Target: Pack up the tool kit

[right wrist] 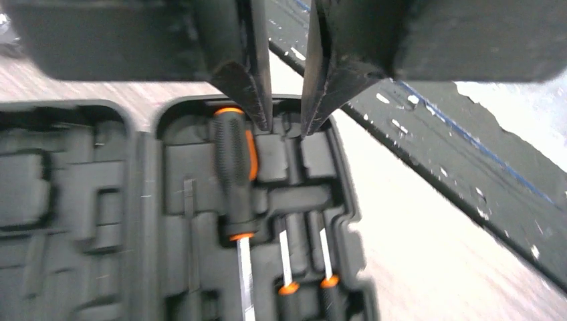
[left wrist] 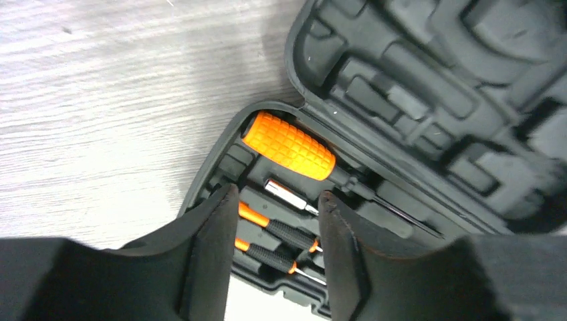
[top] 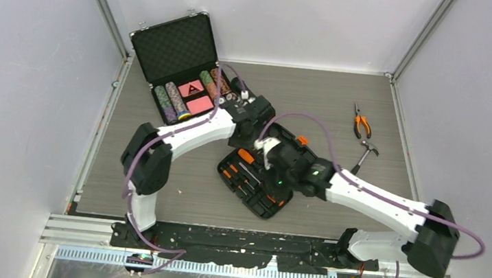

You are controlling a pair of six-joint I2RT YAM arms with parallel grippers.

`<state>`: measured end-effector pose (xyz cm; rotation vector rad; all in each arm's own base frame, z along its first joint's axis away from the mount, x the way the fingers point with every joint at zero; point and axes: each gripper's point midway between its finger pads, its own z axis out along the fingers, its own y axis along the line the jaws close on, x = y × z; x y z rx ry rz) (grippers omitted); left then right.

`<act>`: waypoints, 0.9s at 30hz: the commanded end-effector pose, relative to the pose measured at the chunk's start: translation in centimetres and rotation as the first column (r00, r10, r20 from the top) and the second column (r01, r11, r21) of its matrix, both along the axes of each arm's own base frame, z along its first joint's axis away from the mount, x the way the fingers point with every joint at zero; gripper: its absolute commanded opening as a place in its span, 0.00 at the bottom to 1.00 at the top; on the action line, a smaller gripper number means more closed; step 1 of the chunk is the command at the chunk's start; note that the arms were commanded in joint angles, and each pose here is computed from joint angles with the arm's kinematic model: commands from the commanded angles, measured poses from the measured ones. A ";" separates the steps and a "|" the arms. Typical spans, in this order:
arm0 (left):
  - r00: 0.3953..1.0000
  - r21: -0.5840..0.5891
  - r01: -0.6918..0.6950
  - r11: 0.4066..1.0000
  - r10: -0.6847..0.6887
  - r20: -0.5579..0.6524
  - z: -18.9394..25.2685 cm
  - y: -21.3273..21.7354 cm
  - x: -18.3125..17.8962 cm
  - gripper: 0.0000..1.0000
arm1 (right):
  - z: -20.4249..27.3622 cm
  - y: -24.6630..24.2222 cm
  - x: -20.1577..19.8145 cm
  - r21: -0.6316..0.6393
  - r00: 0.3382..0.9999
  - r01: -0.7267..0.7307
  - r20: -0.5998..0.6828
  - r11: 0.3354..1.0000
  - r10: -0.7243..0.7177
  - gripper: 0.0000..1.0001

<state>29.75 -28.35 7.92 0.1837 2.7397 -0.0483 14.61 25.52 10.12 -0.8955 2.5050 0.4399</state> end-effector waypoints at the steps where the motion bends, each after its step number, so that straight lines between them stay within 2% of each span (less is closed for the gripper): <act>1: 0.968 -0.143 -0.044 0.989 0.078 0.237 8.8 1.3 3.2 0.53 | 4.4 -3.0 4.7 0.092 0.978 0.145 0.134 0.985 -0.157 0.32; 2: 0.961 -0.159 -0.047 0.986 0.088 0.261 9.9 2.1 3.2 0.55 | 4.1 -3.5 4.9 0.088 0.978 0.158 0.121 0.984 -0.168 0.33; 5: 0.940 -0.192 -0.051 0.980 0.112 0.322 12.6 4.9 2.8 0.72 | 2.6 -5.4 6.0 0.073 0.970 0.216 0.098 0.974 -0.223 0.52; 7: 0.918 -0.224 -0.057 0.973 0.140 0.371 14.6 7.4 2.0 0.80 | 2.0 -5.6 6.6 0.078 0.967 0.232 0.094 0.970 -0.239 0.59; 12: 0.866 -0.225 -0.084 0.971 0.183 0.466 16.8 14.0 0.1 0.96 | -0.1 -6.2 8.6 0.034 0.954 0.284 0.094 0.958 -0.286 0.63; 16: 0.794 -0.168 -0.134 0.977 0.207 0.572 18.8 19.2 -1.0 0.97 | -3.2 -7.2 9.1 -0.061 0.949 0.313 0.062 0.948 -0.309 0.63; 20: 0.694 -0.135 -0.199 0.971 0.237 0.680 20.0 22.5 -1.3 0.97 | -5.6 -7.0 8.4 -0.088 0.942 0.335 -0.002 0.938 -0.337 0.61; 23: 0.642 -0.121 -0.247 0.961 0.256 0.723 20.5 24.0 -1.6 0.97 | -7.0 -6.4 7.5 -0.086 0.933 0.349 -0.066 0.933 -0.355 0.58; 27: 0.598 -0.101 -0.299 0.949 0.269 0.755 21.1 25.7 -2.4 0.96 | -6.5 -2.9 5.2 -0.034 0.933 0.323 -0.154 0.946 -0.325 0.55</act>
